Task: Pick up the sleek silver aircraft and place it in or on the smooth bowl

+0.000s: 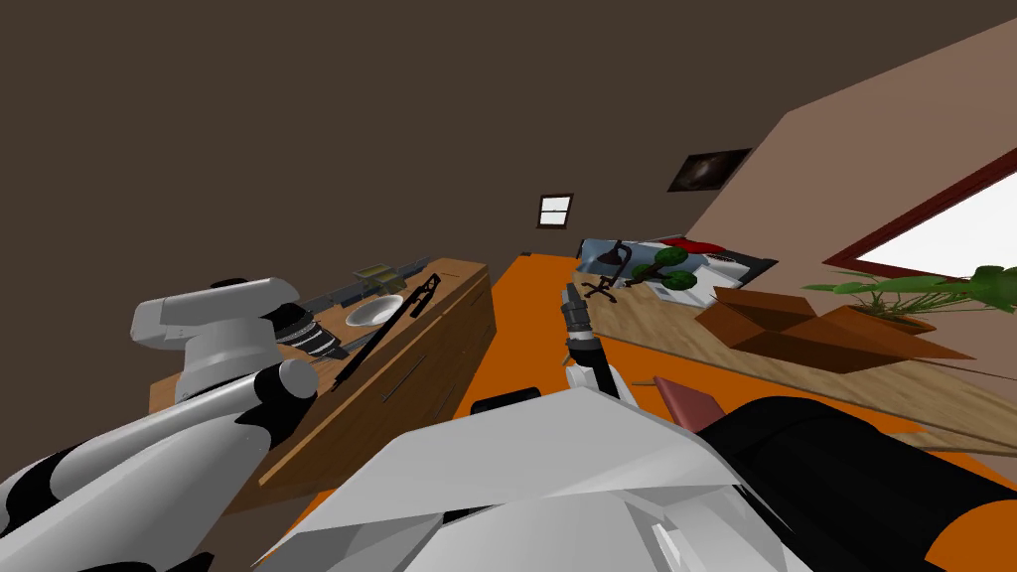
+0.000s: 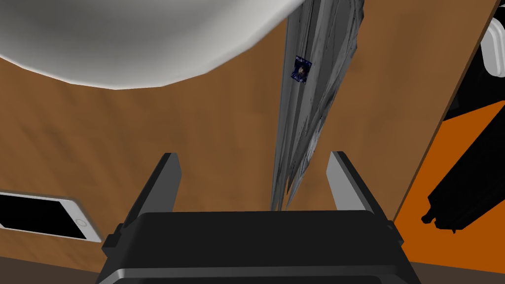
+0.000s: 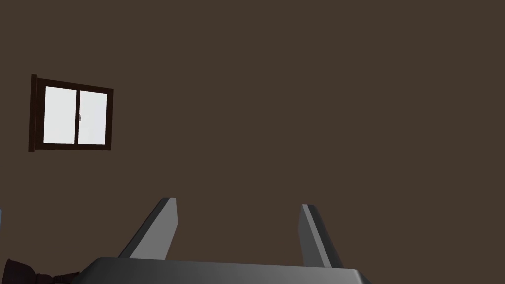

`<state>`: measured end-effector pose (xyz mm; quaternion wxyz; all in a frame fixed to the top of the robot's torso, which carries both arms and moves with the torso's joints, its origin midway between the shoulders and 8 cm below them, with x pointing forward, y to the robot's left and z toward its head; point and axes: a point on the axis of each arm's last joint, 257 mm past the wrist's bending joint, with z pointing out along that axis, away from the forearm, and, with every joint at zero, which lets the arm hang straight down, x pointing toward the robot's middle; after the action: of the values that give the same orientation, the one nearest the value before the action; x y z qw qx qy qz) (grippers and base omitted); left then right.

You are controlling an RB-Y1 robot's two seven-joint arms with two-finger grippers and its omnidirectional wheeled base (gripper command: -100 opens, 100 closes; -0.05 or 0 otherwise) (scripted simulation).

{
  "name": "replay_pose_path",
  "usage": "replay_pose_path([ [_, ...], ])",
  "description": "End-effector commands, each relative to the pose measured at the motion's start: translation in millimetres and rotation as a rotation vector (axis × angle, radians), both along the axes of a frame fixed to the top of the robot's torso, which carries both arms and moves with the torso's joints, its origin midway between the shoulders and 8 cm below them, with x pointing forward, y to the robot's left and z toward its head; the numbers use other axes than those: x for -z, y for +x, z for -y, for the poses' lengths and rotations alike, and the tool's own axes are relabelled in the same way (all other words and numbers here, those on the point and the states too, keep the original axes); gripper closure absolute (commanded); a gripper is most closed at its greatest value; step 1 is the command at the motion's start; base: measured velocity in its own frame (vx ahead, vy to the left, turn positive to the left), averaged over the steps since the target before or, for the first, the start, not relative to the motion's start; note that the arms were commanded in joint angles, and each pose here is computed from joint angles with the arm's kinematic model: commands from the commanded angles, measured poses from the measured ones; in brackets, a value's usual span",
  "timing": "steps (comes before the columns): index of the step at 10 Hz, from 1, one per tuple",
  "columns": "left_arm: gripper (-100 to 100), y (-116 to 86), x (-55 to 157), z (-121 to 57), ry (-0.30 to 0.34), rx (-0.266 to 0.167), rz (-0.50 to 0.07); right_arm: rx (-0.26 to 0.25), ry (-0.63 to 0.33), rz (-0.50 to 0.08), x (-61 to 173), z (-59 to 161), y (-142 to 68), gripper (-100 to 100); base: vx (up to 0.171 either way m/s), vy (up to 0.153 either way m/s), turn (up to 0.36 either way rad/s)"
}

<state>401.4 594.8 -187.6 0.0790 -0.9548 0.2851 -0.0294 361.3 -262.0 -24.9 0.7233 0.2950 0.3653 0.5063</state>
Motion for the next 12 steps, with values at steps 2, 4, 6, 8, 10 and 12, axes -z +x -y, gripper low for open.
replay_pose_path([
  [2,-100,-9,1,1.2,0.009,0.013,-0.007,0.0,0.0,0.0,0,0,0,0,0.048,-0.01,0.044],
  [4,-100,-3,-6,2.2,0.019,0.029,0.026,0.0,0.0,0.0,0,0,0,0,0.049,-0.012,0.029],
  [6,-100,-17,6,9.0,-0.007,0.046,-0.006,0.0,0.0,0.0,0,0,0,0,0.066,-0.012,0.079],
  [8,-100,-11,-4,7.4,0.02,0.058,0.022,0.0,0.0,0.0,0,0,0,0,0.017,-0.007,-0.01],
  [10,-100,-24,6,15.5,0.0,0.084,-0.007,0.0,0.0,0.0,0,0,0,0,0.059,-0.018,0.083],
  [12,-100,-34,9,21.6,0.002,0.109,-0.031,0.0,0.0,0.0,0,0,0,0,0.051,-0.011,0.04],
])
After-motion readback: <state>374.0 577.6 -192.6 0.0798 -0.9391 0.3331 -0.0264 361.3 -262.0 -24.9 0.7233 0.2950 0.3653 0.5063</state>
